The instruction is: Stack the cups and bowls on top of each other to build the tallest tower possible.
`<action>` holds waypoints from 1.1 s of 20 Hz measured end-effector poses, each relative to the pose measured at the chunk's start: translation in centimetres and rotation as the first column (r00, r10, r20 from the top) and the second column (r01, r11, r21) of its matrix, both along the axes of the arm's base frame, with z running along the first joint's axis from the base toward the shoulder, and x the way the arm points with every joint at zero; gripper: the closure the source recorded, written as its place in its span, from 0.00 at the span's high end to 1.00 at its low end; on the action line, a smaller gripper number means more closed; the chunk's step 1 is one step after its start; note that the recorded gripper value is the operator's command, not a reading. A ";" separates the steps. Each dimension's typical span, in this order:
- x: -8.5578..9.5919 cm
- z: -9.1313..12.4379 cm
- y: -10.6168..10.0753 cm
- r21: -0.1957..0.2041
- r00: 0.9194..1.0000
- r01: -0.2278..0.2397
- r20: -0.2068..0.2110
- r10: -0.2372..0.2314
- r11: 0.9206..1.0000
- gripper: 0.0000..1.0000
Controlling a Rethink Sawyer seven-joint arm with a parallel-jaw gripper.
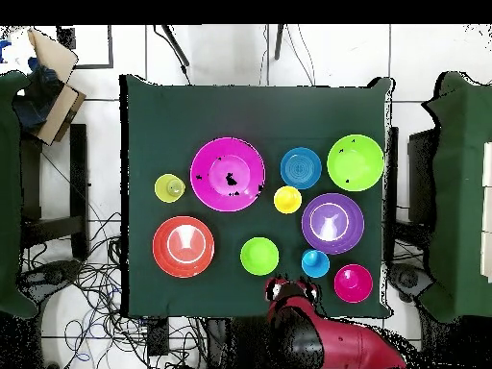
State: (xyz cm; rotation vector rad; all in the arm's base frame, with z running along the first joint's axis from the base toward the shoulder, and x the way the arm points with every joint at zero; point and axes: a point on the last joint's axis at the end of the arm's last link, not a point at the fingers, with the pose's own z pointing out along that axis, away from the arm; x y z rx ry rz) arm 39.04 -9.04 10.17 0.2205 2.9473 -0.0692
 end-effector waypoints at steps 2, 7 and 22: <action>0.2 0.3 -0.1 -0.006 1.000 0.002 0.005 -0.002 1.000 1.00; 1.1 3.2 -2.2 -0.045 0.998 0.052 0.033 -0.051 0.998 1.00; -2.4 5.3 -2.5 -0.057 0.997 0.040 0.062 -0.036 0.998 1.00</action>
